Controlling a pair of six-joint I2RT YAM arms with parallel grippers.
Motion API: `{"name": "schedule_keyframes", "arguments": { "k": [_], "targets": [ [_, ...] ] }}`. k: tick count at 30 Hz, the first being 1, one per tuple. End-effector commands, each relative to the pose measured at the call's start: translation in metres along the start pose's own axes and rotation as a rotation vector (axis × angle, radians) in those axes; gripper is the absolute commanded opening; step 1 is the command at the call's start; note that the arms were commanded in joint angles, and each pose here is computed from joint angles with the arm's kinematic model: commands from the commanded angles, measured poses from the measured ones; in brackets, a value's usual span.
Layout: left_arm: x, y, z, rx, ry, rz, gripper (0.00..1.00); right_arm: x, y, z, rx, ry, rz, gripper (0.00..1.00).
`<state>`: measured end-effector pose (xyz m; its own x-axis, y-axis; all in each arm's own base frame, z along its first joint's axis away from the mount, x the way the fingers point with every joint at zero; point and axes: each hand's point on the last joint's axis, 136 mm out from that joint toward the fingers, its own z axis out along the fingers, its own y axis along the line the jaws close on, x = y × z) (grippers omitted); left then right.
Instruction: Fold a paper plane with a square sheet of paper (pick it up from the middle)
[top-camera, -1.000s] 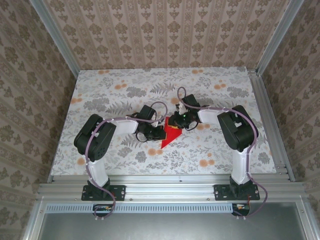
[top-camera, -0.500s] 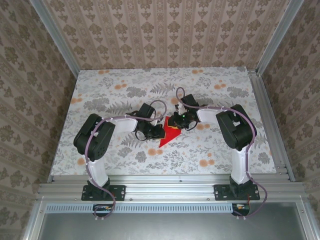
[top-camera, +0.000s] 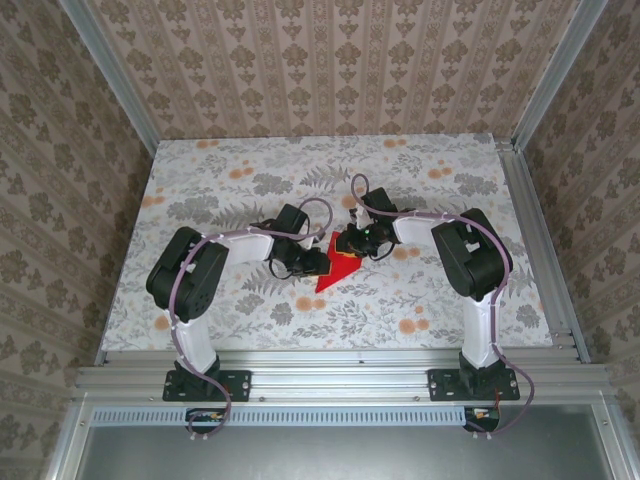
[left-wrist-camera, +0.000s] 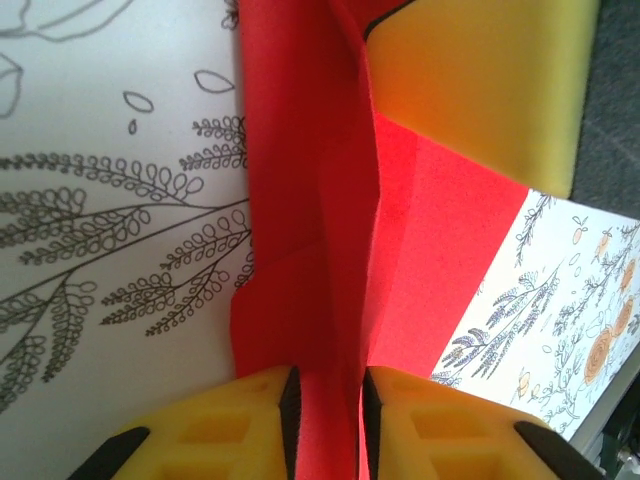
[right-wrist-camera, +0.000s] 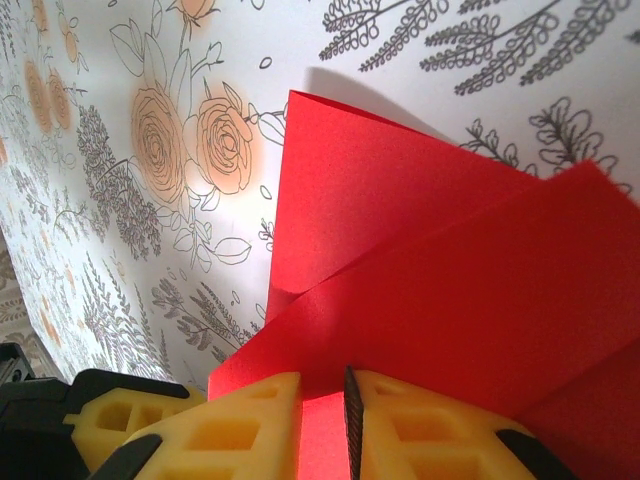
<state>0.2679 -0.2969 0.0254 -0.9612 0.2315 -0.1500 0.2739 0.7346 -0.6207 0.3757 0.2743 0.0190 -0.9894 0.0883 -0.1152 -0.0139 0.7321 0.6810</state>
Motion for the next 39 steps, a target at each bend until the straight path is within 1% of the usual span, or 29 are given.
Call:
{"name": "schedule_keyframes", "arguments": {
  "k": [1,10,17,21,25,29,39],
  "targets": [
    [0.002,0.003,-0.006,-0.028,0.012,0.045,0.29,0.011,-0.024,0.011,0.072,0.043,0.026,0.23],
    [0.007,-0.006,-0.005,-0.021,0.048,0.113,0.33,0.011,-0.023,0.011,0.066,0.042,0.024,0.23],
    [0.000,-0.020,-0.016,-0.010,0.027,0.141,0.34,0.013,-0.024,0.012,0.063,0.047,0.026,0.23],
    [0.000,-0.018,-0.022,-0.044,0.026,0.157,0.35,0.012,-0.023,0.011,0.059,0.045,0.026,0.23],
    [0.002,-0.007,-0.022,-0.089,0.039,0.160,0.37,0.013,-0.023,0.011,0.056,0.045,0.026,0.23],
    [0.004,-0.002,-0.014,-0.092,0.063,0.157,0.37,0.012,-0.023,0.009,0.054,0.042,0.027,0.23],
    [0.002,-0.001,-0.005,-0.071,0.075,0.156,0.37,0.012,-0.021,0.008,0.047,0.042,0.027,0.23]
  ]
}}
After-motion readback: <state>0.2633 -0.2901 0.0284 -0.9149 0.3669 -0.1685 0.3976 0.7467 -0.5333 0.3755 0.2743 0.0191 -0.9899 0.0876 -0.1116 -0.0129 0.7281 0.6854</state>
